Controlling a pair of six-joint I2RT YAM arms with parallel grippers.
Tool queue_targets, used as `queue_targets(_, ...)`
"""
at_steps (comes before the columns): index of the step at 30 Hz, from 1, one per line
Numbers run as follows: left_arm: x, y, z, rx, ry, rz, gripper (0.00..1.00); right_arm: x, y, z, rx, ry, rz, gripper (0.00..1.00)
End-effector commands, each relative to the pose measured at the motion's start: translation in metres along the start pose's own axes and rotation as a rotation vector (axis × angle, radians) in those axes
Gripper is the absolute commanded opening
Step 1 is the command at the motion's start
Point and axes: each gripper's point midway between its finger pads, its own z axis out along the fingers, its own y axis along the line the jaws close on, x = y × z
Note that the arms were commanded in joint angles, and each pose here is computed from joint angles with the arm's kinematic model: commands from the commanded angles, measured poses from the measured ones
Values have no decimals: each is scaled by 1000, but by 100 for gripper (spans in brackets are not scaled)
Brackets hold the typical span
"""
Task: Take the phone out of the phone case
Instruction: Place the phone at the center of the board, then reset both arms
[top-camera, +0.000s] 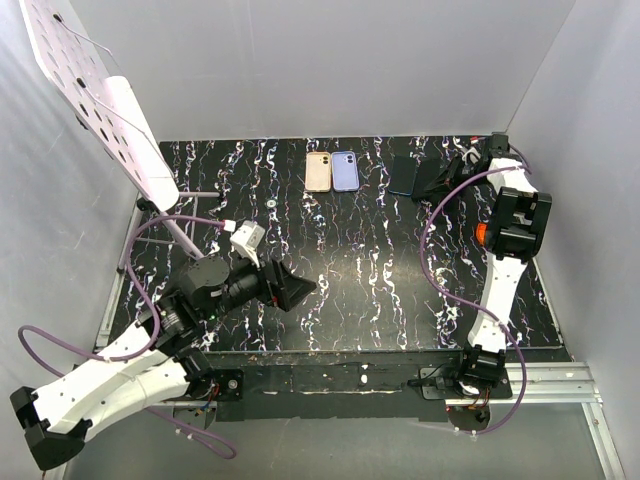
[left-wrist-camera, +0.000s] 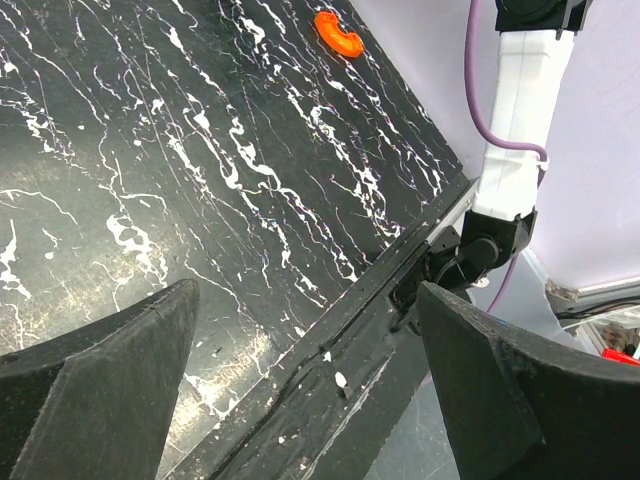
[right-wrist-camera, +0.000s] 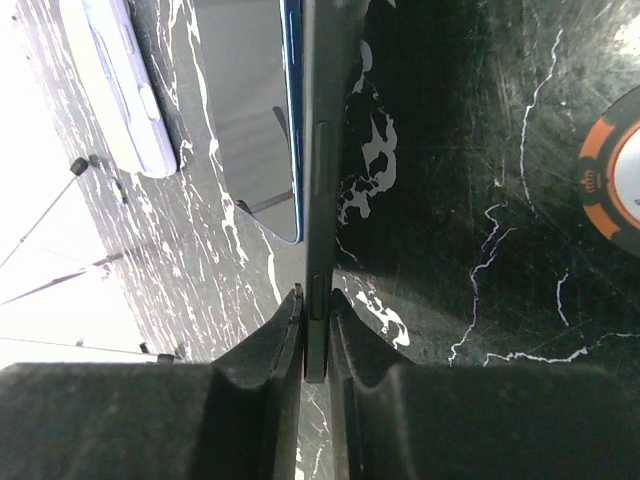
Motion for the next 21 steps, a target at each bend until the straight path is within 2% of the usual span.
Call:
queue_targets(1,-14,-5,1,-6,-25,15,89,-8,6,-6,-7,10,-5,26)
queue_targets(7,-12,-3,-1,-15,-18,3,89,-19,-1,-17,118,-55,-5,47)
queue_targets(8,-12,-3,-2,-16,-15,5,89,-20,-1,-22,148,-61,-2,55)
queue_targets(9,-15,1,-2,-42,-34,5,89,-21,-2,-28,185,-65,3,67)
queue_targets(10,-15,3,-2,-49,-37,3,89,-23,-3,-35,231,-79,1,74)
queue_targets(13,-16,7,-1,-72,-39,6,89,-20,2,-67,367,-126,-7,82)
queue_targets(16,-18,12,-1,-103,-46,8,89,0,18,-95,443,-169,-40,84)
queue_targets(18,-20,14,0,-118,-52,8,89,21,51,-118,411,-242,-101,85)
queue_targets(21,-22,16,5,-136,-47,15,89,69,75,-125,361,-283,-163,86)
